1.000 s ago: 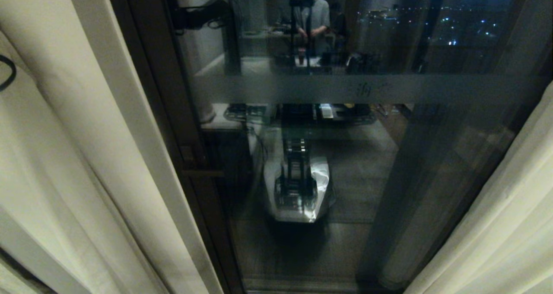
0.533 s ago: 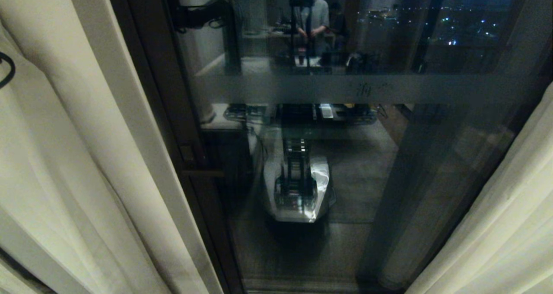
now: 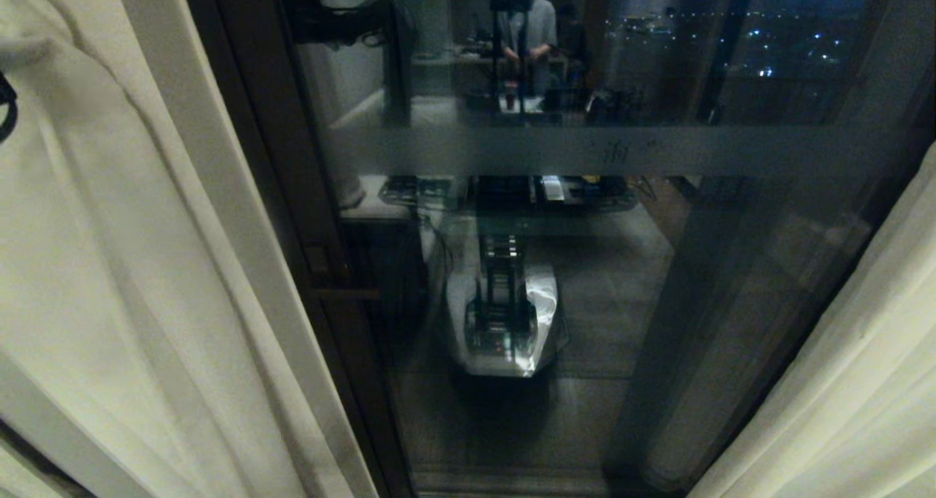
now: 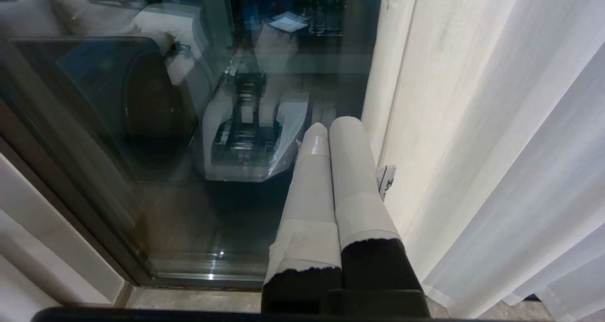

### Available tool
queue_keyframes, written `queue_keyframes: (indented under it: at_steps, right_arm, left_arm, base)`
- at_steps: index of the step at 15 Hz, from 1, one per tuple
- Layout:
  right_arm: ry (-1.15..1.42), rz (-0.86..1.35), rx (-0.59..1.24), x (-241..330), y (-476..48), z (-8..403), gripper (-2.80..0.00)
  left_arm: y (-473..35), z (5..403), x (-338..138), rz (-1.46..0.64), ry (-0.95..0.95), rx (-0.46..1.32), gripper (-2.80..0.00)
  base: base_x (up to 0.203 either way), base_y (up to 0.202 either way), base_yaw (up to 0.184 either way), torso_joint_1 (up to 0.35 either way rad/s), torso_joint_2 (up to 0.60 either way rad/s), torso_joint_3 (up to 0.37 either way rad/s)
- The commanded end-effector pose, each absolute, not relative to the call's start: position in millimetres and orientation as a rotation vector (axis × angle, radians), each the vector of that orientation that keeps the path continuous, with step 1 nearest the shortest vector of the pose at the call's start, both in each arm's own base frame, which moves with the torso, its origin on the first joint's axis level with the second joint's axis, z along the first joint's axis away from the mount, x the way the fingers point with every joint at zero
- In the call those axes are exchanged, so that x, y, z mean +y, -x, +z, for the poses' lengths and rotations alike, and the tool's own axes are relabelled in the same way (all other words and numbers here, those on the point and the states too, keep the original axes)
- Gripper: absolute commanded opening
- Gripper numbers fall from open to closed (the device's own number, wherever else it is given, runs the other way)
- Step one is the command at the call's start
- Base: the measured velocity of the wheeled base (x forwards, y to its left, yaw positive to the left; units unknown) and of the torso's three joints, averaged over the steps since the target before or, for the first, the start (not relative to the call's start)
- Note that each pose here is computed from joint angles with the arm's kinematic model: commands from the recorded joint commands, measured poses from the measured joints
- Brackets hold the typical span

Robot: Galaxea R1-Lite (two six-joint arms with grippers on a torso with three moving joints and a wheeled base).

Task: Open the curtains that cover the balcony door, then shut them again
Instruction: Close the inner curtains on both sides

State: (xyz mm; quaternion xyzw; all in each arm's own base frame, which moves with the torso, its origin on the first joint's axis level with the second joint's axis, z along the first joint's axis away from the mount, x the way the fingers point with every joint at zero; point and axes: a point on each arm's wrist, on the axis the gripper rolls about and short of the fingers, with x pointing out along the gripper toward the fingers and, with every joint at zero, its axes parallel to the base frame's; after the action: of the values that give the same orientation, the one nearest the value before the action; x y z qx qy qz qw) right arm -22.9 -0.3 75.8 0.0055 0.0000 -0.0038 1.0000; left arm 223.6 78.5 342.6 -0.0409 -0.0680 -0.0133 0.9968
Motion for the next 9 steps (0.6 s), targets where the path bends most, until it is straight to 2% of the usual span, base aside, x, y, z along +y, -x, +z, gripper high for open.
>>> queue_keyframes:
  at_steps: [1, 9]
  right_arm:
    - [-0.011, -0.008, 0.001, 0, 23, 76, -2.80]
    - [-0.012, -0.008, 0.001, 0, 23, 76, -2.80]
  left_arm:
    - [-215, 349, 61, -0.090, 0.085, -0.163, -2.80]
    - [-210, 346, 8, -0.321, 0.113, -0.151, -2.80]
  base:
    - [0.000, 0.000, 0.000, 0.000, 0.00, 0.000]
    - [0.000, 0.000, 0.000, 0.000, 0.00, 0.000]
